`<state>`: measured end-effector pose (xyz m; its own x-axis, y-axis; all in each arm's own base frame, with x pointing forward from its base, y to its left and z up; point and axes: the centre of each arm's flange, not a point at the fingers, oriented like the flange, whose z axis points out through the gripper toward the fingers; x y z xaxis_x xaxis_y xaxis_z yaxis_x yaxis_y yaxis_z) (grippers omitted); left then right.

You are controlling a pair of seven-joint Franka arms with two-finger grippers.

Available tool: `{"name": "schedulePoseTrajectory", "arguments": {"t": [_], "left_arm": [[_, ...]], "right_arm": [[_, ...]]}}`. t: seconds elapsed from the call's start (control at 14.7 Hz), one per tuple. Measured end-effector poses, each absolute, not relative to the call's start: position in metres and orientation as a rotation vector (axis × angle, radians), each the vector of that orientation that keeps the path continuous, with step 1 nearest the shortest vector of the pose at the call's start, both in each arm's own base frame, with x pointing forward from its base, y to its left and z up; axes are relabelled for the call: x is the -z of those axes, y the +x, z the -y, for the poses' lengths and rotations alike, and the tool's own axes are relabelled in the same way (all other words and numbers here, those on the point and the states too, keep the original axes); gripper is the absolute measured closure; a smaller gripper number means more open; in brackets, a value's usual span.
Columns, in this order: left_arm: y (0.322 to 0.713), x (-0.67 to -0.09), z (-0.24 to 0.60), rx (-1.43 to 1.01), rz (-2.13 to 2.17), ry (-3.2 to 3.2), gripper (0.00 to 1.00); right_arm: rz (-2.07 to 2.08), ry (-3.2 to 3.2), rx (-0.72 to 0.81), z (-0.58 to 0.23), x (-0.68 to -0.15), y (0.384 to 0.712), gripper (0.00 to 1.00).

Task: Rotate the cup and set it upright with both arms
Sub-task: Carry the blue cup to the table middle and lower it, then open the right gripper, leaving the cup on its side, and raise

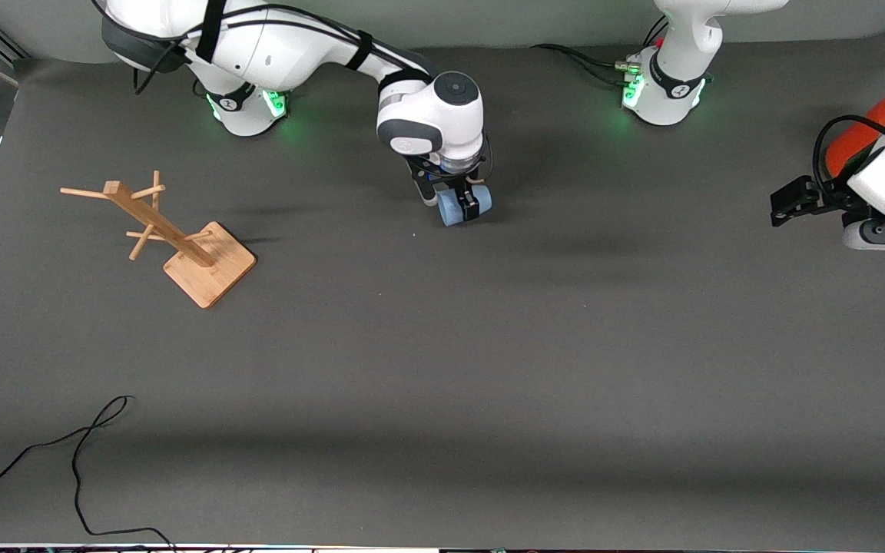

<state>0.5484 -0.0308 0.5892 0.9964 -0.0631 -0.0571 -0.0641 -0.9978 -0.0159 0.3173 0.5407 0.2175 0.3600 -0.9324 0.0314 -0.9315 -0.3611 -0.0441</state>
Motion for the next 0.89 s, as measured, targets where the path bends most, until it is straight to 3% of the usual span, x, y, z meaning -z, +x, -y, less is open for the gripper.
{"name": "schedulePoseTrajectory", "arguments": {"t": [0.41,0.54,0.68,0.89], "left_arm": [[0.548,-0.589,0.032,-0.096,-0.103,-3.121,0.0],[0.548,-0.588,0.032,-0.097,-0.103,-3.121,0.0],[0.548,-0.588,0.032,-0.099,-0.103,-3.121,0.0],[0.547,-0.588,0.033,-0.102,-0.106,-3.121,0.0]], "right_arm": [[-1.753,-2.605,0.08,-0.541,-0.196,0.312,0.18],[-1.76,-2.597,0.083,-0.542,-0.194,0.316,0.14],[-1.77,-2.58,0.085,-0.544,-0.197,0.323,0.01],[-1.813,-2.575,0.147,-0.545,-0.208,0.338,0.0]]}}
